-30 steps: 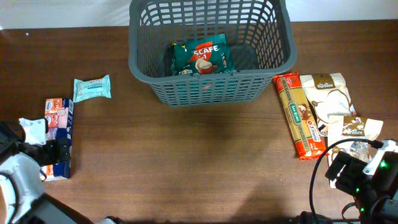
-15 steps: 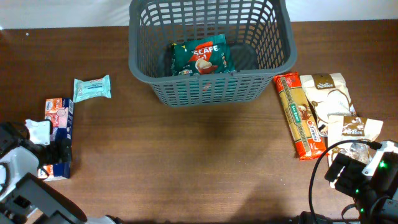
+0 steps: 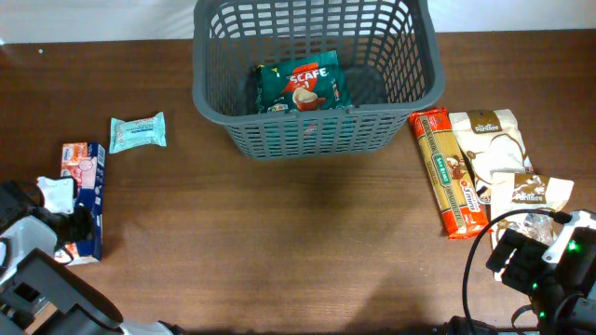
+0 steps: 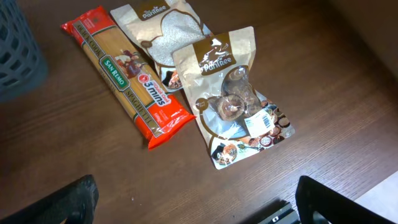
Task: Pack container
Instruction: 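Move the left gripper to the blue Kleenex tissue bundle and grasp it, then carry the tissue bundle with the left gripper and drop it in the basket, then move the left gripper to the mint-green wipes pack and grasp it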
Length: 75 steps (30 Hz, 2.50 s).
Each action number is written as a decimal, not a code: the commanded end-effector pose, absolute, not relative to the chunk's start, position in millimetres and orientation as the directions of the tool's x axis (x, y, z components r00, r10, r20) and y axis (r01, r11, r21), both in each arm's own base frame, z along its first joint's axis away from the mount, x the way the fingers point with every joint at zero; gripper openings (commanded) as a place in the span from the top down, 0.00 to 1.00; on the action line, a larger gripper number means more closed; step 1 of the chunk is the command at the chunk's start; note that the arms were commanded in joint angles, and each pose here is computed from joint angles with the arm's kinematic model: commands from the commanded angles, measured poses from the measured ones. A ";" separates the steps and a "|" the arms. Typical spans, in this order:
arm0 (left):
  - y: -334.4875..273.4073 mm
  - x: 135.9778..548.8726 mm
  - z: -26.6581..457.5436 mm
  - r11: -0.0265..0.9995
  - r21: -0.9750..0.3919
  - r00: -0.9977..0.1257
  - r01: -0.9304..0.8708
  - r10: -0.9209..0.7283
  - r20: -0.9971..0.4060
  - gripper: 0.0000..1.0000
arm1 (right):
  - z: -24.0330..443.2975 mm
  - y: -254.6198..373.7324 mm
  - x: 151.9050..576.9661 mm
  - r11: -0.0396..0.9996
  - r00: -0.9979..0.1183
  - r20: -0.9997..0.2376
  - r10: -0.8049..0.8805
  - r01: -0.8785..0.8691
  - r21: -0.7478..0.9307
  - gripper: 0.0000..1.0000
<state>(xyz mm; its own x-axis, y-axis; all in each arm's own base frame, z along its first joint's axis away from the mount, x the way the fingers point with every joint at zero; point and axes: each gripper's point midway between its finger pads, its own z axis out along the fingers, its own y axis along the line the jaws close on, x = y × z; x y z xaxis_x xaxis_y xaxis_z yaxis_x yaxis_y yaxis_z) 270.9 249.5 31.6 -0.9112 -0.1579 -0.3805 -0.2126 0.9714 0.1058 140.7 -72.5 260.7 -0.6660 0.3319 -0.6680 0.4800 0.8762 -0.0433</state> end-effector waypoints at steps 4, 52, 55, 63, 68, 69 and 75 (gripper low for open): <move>261.9 366.6 185.4 0.963 0.170 -0.705 -0.209 -0.028 -0.708 0.98 | 268.8 -74.2 141.1 0.874 -0.648 -0.691 0.320 0.484 -0.050 0.01; -72.8 510.6 444.5 0.916 0.079 -0.241 0.394 0.186 -0.952 0.00 | 260.1 -67.1 134.2 0.885 -0.683 -0.652 0.330 0.465 -0.039 0.01; 0.5 506.9 435.5 0.987 -0.046 -0.361 0.156 0.013 -0.933 0.00 | 260.3 -67.2 134.4 0.885 -0.682 -0.653 0.330 0.465 -0.039 0.01; 126.6 463.0 319.1 0.932 -0.209 -0.668 -0.296 -0.358 -0.652 0.05 | 261.4 -67.5 135.7 0.884 -0.678 -0.658 0.329 0.465 -0.037 0.01; 140.5 435.4 250.9 0.885 -0.211 -0.784 -0.415 -0.466 -0.411 0.06 | 261.4 -67.6 135.7 0.884 -0.678 -0.658 0.329 0.465 -0.037 0.01; 139.8 432.8 239.8 0.899 -0.193 -0.815 -0.394 -0.439 -0.379 0.06 | 261.4 -67.5 135.8 0.885 -0.678 -0.658 0.329 0.465 -0.037 0.01; 152.4 433.7 198.7 0.910 -0.087 -0.862 -0.406 -0.413 -0.294 0.06 | 261.3 -67.5 135.8 0.885 -0.678 -0.657 0.329 0.465 -0.037 0.01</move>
